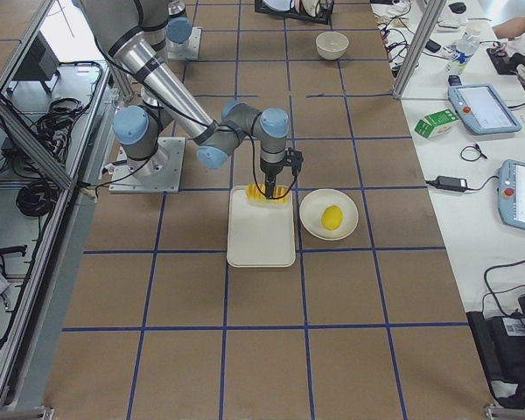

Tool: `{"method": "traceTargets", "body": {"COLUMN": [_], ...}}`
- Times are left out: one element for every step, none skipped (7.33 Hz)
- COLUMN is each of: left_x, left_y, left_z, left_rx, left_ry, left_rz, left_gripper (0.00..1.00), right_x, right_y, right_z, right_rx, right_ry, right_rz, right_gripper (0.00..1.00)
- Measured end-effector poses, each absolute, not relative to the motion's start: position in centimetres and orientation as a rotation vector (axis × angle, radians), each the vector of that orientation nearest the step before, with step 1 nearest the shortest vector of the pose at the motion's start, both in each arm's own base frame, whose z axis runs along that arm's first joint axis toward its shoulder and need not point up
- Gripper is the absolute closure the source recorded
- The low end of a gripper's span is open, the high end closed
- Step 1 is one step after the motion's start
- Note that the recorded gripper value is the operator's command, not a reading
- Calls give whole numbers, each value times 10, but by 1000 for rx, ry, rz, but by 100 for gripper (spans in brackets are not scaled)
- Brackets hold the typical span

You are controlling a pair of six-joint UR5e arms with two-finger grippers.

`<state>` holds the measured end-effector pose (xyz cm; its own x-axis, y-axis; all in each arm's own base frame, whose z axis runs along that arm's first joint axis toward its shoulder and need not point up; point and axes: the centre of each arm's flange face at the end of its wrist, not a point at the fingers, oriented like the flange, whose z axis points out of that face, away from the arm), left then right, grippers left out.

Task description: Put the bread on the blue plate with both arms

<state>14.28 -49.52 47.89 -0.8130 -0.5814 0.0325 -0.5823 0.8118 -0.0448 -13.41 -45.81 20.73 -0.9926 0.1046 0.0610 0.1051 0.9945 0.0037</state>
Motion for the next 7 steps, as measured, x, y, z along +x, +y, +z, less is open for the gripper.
{"method": "traceTargets", "body": {"left_x": [190, 231, 269, 296, 316, 333, 348], "left_y": [-483, -470, -460, -455, -454, -456, -460], "left_z": [459, 439, 418, 397, 377, 355, 333], "left_rx": [1092, 1200, 1270, 1295, 1312, 1336, 1358], "left_ry": [-2918, -2870, -2838, -2823, -2825, -2839, -2846], "left_rz": [33, 12, 7, -20, -67, -108, -121], "left_gripper": [0, 0, 0, 0, 7, 7, 13], "right_x": [-138, -139, -139, -140, -140, -139, -140], "right_y": [-457, -457, -457, -457, -457, -458, -459], "right_z": [207, 206, 202, 197, 194, 193, 193], "right_rx": [-159, -152, -148, -146, -146, -147, -149], "right_ry": [-3079, -3082, -3087, -3093, -3099, -3107, -3110], "right_rz": [-12, -15, -26, -43, -47, -40, -33], "right_gripper": [0, 0, 0, 5, 14, 30, 59]}}
